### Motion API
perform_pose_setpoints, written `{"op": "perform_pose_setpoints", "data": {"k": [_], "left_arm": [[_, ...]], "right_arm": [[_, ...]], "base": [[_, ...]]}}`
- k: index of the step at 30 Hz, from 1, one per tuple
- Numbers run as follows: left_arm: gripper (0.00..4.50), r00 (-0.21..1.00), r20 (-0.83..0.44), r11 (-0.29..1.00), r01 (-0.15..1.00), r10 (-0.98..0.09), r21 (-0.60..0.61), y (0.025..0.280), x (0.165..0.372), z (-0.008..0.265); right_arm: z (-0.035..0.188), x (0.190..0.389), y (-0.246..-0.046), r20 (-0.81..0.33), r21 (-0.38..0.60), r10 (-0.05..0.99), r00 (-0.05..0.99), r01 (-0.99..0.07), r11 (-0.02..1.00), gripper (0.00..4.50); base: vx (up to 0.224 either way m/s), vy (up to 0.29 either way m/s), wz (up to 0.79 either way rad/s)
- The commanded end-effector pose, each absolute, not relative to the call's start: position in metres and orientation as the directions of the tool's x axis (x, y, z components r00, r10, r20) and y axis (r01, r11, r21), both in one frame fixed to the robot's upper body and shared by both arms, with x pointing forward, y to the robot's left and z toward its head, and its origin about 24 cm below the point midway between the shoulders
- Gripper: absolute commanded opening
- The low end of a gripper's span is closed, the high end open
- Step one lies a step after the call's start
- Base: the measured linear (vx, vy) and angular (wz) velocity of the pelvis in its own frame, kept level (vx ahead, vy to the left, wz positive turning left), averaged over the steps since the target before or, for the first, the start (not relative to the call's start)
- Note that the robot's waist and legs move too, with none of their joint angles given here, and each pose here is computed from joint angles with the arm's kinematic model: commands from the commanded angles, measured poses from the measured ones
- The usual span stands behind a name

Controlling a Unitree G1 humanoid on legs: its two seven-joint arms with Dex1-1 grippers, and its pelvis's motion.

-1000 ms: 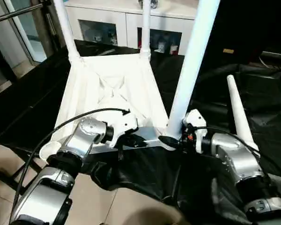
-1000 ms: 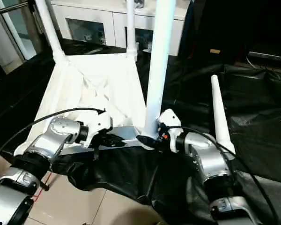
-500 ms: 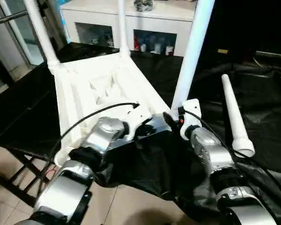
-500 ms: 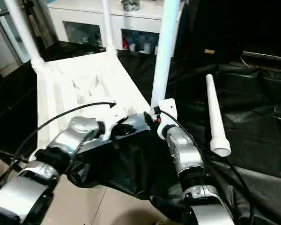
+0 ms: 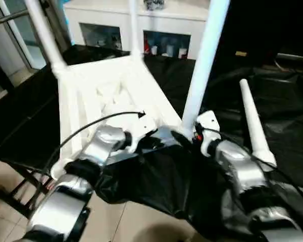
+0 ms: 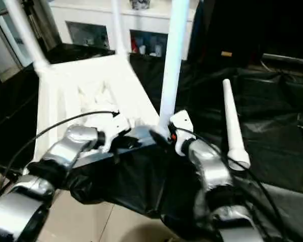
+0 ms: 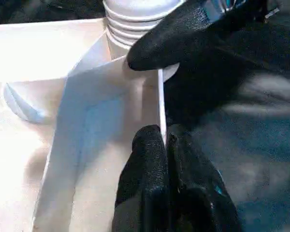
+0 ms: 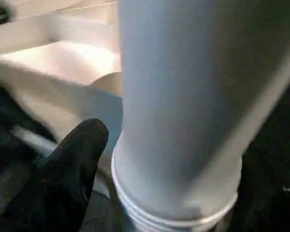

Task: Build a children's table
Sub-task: Rotate leg to tighten

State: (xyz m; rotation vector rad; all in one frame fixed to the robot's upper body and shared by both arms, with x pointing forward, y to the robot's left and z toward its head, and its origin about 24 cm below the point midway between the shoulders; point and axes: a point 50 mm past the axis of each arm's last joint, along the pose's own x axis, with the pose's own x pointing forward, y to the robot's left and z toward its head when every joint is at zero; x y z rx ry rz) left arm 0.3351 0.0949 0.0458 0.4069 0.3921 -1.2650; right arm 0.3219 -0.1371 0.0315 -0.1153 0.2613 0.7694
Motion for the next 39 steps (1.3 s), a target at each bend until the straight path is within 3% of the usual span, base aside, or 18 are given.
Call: {"op": "perform_pose_setpoints", "data": {"k": [1, 8, 17, 18, 20, 23, 27, 31, 35, 36, 39], "left_arm": [[0.0, 0.141, -0.441, 0.11, 0.989, -0.886, 0.095, 0.076, 0.327, 0.055], [0.0, 0.086, -0.471, 0.063, 0.996, -0.878, 0.066, 0.099, 0.322, 0.053], [0.0, 0.079, -0.474, 0.062, 0.997, -0.877, 0.052, 0.103, 0.321, 0.054], [0.0, 0.089, -0.473, 0.071, 0.996, -0.877, 0.056, 0.102, 0.322, 0.054], [0.0, 0.167, -0.46, 0.15, 0.986, -0.872, 0.074, 0.095, 0.328, 0.055], [0.0, 0.224, -0.448, 0.206, 0.974, -0.865, 0.091, 0.088, 0.334, 0.057], [0.0, 0.379, -0.423, 0.357, 0.925, -0.823, 0.133, 0.069, 0.348, 0.061], [0.0, 0.457, -0.396, 0.438, 0.887, -0.796, 0.143, 0.054, 0.354, 0.065], [0.0, 0.471, -0.374, 0.452, 0.88, -0.799, 0.143, 0.042, 0.355, 0.068], [0.0, 0.463, -0.372, 0.444, 0.885, -0.804, 0.142, 0.04, 0.354, 0.068], [0.0, 0.385, -0.368, 0.36, 0.923, -0.846, 0.138, 0.041, 0.347, 0.066]], "right_arm": [[0.026, 0.306, -0.112, -0.304, 0.049, 0.819, 0.486, -0.851, 0.523, 3.77], [0.03, 0.296, -0.135, -0.353, 0.055, 0.857, 0.376, -0.906, 0.421, 3.65], [0.034, 0.292, -0.125, -0.306, 0.108, 0.889, 0.339, -0.916, 0.387, 2.88], [0.034, 0.293, -0.124, -0.304, 0.107, 0.887, 0.349, -0.912, 0.395, 2.84], [0.028, 0.303, -0.119, -0.305, 0.086, 0.818, 0.488, -0.841, 0.534, 2.8], [0.023, 0.31, -0.116, -0.318, 0.065, 0.754, 0.575, -0.78, 0.623, 2.78], [0.018, 0.324, -0.1, -0.304, 0.108, 0.591, 0.748, -0.589, 0.801, 2.76], [0.013, 0.326, -0.087, -0.325, 0.128, 0.51, 0.796, -0.498, 0.858, 2.76], [0.014, 0.328, -0.073, -0.311, 0.126, 0.504, 0.806, -0.491, 0.862, 2.76], [0.016, 0.329, -0.071, -0.297, 0.126, 0.518, 0.802, -0.505, 0.854, 3.31], [0.024, 0.328, -0.072, -0.258, 0.131, 0.598, 0.758, -0.586, 0.8, 3.48]], "base": [[0.0, 0.0, 0.0], [0.0, 0.0, 0.0], [0.0, 0.0, 0.0], [0.0, 0.0, 0.0], [0.0, 0.0, 0.0], [0.0, 0.0, 0.0], [0.0, 0.0, 0.0], [0.0, 0.0, 0.0], [0.0, 0.0, 0.0], [0.0, 0.0, 0.0], [0.0, 0.0, 0.0]]}}
